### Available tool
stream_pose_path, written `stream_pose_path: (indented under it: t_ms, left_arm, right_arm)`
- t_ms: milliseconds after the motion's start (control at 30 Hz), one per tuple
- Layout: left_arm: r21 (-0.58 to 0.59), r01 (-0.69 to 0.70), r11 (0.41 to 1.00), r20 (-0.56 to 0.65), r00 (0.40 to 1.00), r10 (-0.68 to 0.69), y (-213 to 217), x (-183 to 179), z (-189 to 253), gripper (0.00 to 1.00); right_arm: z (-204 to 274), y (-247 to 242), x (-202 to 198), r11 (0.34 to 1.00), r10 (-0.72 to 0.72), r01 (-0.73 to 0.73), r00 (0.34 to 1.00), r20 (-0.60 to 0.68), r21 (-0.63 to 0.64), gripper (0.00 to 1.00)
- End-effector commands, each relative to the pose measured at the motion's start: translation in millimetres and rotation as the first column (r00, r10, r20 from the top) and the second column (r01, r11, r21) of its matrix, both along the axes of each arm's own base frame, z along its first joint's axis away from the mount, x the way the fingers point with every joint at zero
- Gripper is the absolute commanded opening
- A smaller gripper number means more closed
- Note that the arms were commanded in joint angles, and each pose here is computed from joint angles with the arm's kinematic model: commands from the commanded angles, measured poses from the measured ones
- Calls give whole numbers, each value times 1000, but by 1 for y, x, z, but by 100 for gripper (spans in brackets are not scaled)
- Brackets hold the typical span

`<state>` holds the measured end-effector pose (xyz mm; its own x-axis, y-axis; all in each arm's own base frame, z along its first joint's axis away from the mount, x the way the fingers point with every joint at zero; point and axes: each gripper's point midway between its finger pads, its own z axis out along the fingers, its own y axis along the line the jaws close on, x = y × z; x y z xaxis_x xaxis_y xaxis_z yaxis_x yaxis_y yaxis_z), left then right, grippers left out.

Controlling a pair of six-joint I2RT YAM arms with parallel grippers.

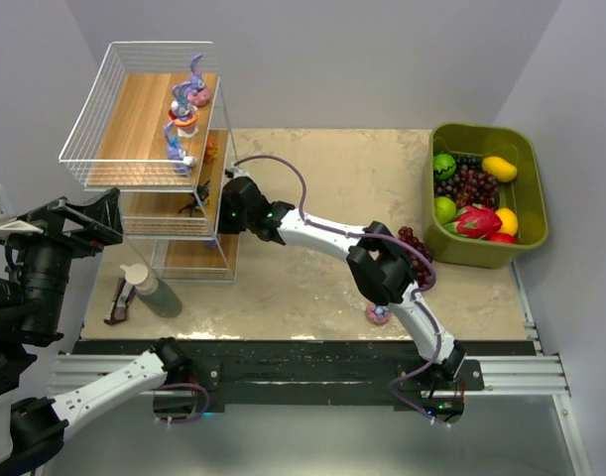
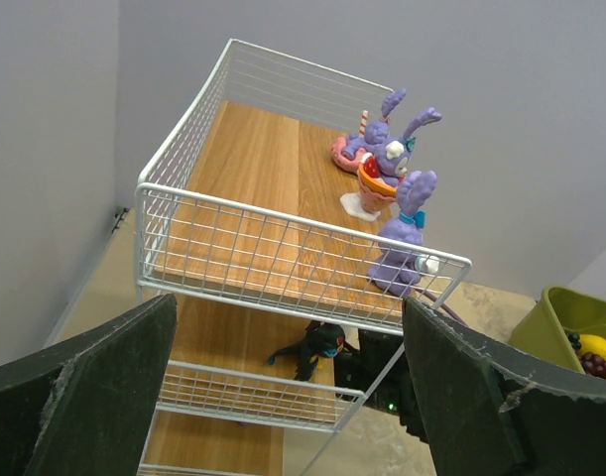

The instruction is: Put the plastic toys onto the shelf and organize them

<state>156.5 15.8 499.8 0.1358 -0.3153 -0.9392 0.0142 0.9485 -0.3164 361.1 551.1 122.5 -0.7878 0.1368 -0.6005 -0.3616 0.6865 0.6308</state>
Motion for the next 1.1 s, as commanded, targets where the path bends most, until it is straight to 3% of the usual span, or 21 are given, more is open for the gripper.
stream_pose_path:
  t_ms: [0, 433, 1067]
  left_arm:
    - [-24, -11, 1000, 12, 1000, 11, 4, -2, 4, 100]
    - [-21, -16, 1000, 12, 1000, 16, 5, -2, 5, 99]
    - [-17, -28, 999, 9, 1000, 29, 9, -3, 4, 99]
  right_arm:
    - [91, -15, 24, 984, -157, 137, 969, 191, 116, 0]
    - [107, -28, 43, 934, -328, 286, 924, 194, 216, 0]
    - [75, -26, 48, 901, -346, 332, 938, 0, 281, 0]
